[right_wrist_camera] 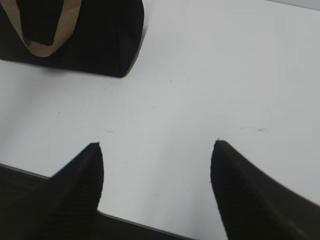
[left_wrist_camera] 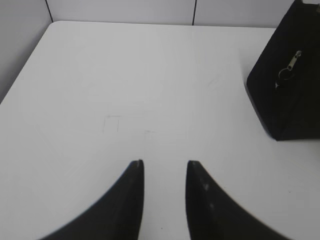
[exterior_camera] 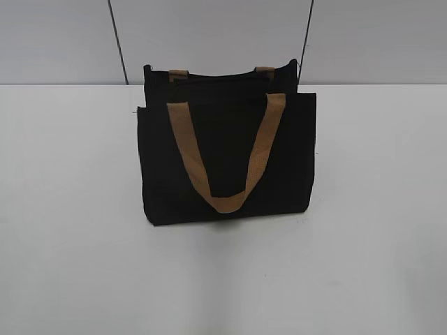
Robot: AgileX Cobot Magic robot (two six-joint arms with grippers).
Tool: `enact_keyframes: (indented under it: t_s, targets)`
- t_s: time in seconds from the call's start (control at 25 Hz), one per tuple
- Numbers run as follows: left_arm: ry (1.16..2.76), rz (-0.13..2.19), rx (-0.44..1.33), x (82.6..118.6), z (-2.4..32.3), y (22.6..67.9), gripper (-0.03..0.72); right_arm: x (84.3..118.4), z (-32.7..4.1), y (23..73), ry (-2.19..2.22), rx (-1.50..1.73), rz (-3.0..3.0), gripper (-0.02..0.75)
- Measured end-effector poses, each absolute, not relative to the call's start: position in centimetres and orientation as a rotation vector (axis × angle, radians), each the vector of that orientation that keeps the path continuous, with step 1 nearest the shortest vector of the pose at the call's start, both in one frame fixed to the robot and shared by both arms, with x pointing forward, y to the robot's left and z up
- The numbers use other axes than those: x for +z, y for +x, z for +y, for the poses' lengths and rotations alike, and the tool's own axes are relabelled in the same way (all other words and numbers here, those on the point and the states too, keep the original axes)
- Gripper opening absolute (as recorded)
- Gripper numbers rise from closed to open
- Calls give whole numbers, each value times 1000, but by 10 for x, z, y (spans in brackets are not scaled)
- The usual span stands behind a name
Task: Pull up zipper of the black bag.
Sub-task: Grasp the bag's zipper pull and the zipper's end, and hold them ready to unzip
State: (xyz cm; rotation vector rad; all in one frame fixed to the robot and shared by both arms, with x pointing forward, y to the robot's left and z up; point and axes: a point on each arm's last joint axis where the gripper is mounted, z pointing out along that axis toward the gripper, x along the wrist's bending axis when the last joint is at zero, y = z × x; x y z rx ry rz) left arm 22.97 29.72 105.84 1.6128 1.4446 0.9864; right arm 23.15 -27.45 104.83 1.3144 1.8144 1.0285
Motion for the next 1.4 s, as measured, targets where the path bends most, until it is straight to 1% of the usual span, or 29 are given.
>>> enact_keyframes:
  t_s: [1.24, 1.32, 1.4]
  targets:
    - [1613, 1445, 986, 1058, 297, 230, 219, 1048, -274, 232, 1314, 1029, 1814, 521]
    - [1610, 1443, 990, 1059, 297, 230, 228, 1048, -274, 232, 1314, 1029, 1814, 521]
    - [1590, 1425, 1012, 1063, 298, 229, 265, 1048, -274, 232, 1314, 1029, 1814, 521]
